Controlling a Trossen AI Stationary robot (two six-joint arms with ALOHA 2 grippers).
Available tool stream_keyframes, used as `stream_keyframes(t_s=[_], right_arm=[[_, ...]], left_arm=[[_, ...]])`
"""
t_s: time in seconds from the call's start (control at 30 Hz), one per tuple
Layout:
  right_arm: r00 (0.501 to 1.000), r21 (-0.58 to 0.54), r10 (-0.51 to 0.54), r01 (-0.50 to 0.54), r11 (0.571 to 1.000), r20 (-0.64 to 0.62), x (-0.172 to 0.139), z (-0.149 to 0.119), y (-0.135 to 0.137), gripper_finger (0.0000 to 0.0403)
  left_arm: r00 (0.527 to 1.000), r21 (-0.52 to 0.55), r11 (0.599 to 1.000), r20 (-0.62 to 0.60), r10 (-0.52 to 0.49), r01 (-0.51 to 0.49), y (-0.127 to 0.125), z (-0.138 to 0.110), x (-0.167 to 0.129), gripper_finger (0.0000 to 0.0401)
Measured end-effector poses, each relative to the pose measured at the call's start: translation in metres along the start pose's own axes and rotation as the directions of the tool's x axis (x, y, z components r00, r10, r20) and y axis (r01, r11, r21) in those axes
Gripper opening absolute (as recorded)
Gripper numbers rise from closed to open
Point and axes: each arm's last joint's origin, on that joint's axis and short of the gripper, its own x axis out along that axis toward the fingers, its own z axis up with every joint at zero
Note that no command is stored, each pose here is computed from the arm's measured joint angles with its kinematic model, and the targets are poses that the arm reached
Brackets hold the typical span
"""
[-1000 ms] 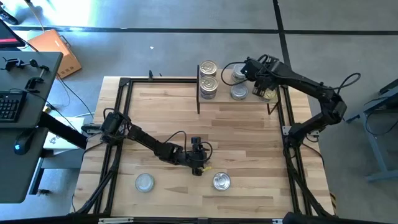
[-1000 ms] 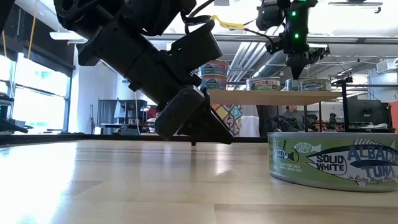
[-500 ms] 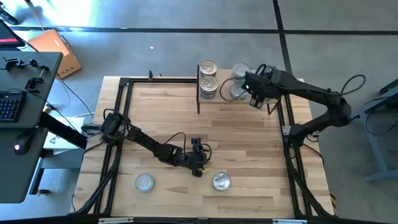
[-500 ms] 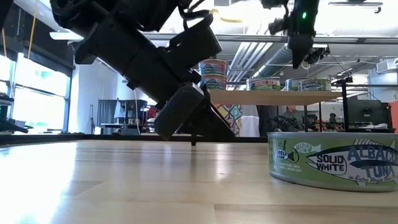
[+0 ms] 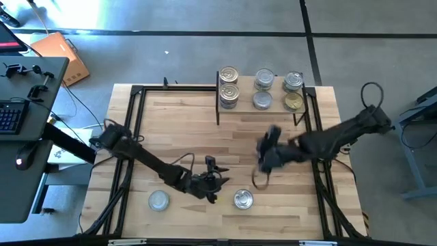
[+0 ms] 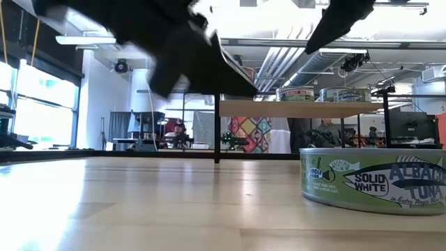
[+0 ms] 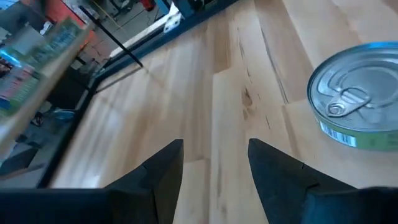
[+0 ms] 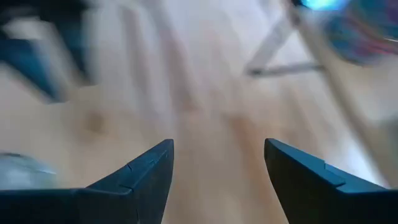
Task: Stack canned seafood by type on shelf
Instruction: Stack the green white tuna can on top of the other green white tuna can on the shelf
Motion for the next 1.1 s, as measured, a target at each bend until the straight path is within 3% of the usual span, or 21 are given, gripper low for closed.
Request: stream_keyframes(t_s=[0.23,0.33,0.43,0.5,0.6,0.73,0.83,0.93,1.1], right_arm=[[0.934,0.019,0.218,-0.233,0.972,0.284,0.023,-0.04,0.062,0.0243],[0.891,-0.007,0.262,-0.279,0.96,0.37,0.035,-0.051,0.078,0.0243],[0.87,-0.026,0.271,-0.285,0.958,0.411,0.047,-0.056,0.09,0.0243],[0.865,-0.037,0.262,-0.273,0.961,0.428,0.055,-0.056,0.097,0.0243],[0.857,-0.048,0.24,-0.246,0.968,0.457,0.068,-0.053,0.106,0.0243],[0.839,-0.052,0.222,-0.227,0.972,0.497,0.087,-0.047,0.116,0.0243],[0.84,-0.076,0.225,-0.216,0.973,0.494,0.103,-0.043,0.123,0.0243],[0.848,-0.095,0.228,-0.208,0.973,0.479,0.116,-0.04,0.127,0.0243],[0.849,-0.104,0.257,-0.236,0.966,0.462,0.131,-0.034,0.128,0.0243]], left_arm=[[0.997,0.091,0.993,-0.023,-0.069,0.071,0.028,0.025,-0.056,0.0172],[0.984,0.161,0.971,-0.045,-0.171,0.176,0.029,0.028,-0.085,0.0172],[0.975,0.167,0.962,-0.089,-0.203,0.216,0.027,0.025,-0.115,0.0172],[0.969,0.115,0.967,-0.125,-0.214,0.229,0.026,0.02,-0.136,0.0172],[0.95,-0.072,0.961,-0.149,-0.275,0.267,0.025,0.018,-0.168,0.0172],[0.89,-0.349,0.871,-0.174,-0.422,0.345,0.017,0.012,-0.204,0.0172],[0.837,-0.491,0.804,-0.236,-0.493,0.335,0.002,0.001,-0.224,0.0172],[0.803,-0.548,0.786,-0.31,-0.509,0.286,-0.016,-0.012,-0.234,0.0172],[0.769,-0.511,0.84,-0.457,-0.447,0.184,-0.042,-0.036,-0.228,0.0168]])
